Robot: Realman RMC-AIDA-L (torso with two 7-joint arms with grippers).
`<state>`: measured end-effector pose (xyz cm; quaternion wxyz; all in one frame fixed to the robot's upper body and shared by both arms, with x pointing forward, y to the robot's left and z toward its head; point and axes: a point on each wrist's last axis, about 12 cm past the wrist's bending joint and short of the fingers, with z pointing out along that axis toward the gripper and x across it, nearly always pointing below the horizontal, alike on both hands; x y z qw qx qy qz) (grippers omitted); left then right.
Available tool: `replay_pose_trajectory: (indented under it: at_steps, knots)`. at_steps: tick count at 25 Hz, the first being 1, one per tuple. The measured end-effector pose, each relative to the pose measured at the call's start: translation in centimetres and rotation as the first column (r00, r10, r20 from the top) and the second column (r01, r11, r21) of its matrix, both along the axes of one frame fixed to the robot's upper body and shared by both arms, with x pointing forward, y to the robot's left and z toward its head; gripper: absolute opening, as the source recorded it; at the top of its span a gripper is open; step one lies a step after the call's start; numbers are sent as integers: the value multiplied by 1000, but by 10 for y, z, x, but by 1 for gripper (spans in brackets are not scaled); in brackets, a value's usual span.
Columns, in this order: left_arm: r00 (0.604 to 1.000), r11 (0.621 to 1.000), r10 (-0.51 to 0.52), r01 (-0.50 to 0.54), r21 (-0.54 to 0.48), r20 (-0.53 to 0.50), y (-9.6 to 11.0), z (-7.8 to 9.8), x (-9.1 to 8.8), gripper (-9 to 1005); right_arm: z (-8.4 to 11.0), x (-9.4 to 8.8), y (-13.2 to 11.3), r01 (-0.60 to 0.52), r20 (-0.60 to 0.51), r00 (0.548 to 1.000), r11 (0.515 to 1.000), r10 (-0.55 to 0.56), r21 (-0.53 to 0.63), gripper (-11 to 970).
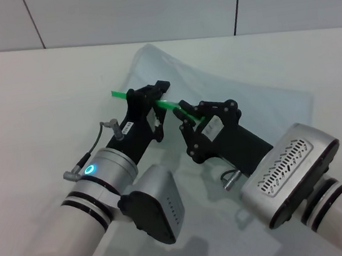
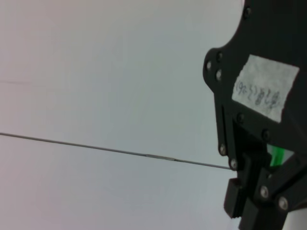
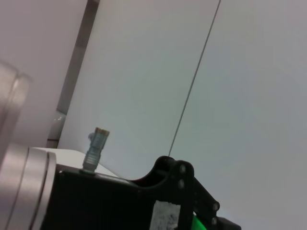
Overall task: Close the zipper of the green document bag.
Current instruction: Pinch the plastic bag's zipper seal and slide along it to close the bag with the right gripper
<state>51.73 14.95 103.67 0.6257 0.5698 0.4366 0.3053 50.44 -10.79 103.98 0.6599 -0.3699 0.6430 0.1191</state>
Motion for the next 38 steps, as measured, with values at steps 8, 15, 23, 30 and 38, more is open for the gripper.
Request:
replay_pose_trajectory:
  at_steps: [8, 15, 23, 30, 38]
  knots:
    - [1000, 1000, -11, 11, 1, 2, 0, 0, -3, 55, -2, -1, -3, 9, -3, 1000, 1000, -9, -6, 80]
    - [1000, 1000, -14, 14, 3, 3, -1, 0, -3, 55, -4, -1, -5, 17, -5, 1000, 1000, -17, -7, 79]
    - [999, 999, -38, 38, 15, 14, -2, 0, -5, 54, -4, 0, -9, 37, 4, 999, 999, -37, -2, 80]
    - [998, 998, -59, 59, 11, 14, -2, 0, -8, 54, -6, 0, -12, 42, 0, 999, 999, -42, 0, 79]
    - [997, 997, -76, 76, 8, 13, -3, -1, -10, 54, -5, 0, -13, 47, 8, 999, 999, -47, 3, 77]
